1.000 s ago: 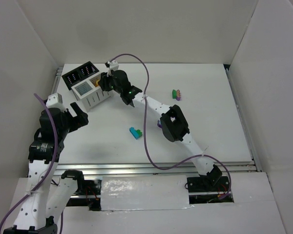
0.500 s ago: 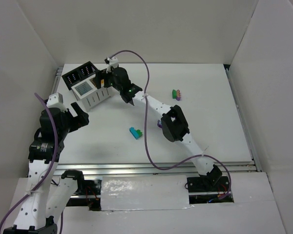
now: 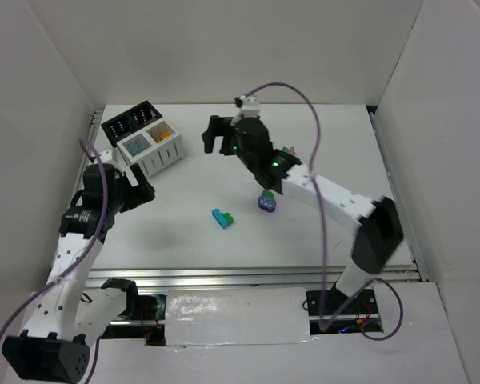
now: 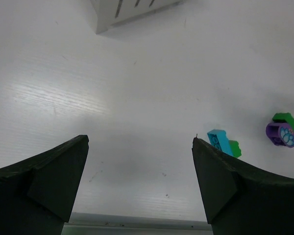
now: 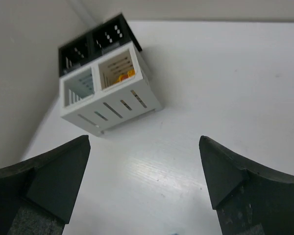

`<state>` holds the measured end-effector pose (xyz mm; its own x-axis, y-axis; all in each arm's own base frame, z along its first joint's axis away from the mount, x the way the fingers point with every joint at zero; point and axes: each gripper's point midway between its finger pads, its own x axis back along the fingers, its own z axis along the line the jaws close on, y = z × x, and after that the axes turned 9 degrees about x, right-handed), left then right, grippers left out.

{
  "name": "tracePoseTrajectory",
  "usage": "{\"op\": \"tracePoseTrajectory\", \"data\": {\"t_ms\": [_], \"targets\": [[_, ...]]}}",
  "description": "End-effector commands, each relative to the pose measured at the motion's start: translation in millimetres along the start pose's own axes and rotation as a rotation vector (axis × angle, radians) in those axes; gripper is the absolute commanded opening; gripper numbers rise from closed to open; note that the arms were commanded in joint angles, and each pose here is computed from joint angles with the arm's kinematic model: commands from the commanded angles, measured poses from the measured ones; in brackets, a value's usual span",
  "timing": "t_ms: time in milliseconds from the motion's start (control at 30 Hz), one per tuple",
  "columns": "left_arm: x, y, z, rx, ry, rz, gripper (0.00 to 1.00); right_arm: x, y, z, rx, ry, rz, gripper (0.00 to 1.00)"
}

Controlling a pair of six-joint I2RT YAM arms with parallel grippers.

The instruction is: Sort the legos into containers by color

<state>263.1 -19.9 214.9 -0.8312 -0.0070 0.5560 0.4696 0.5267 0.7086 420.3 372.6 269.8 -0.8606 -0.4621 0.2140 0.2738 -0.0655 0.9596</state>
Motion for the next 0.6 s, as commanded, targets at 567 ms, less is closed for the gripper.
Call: {"op": "tracePoseTrajectory", "data": {"t_ms": [567], "targets": [[-82.7,-166.8,-156.3,0.03,0.06,0.259,0.99,239.7,-42.9,-80.2,-0.162,-0.074,0.124,1.0]]}}
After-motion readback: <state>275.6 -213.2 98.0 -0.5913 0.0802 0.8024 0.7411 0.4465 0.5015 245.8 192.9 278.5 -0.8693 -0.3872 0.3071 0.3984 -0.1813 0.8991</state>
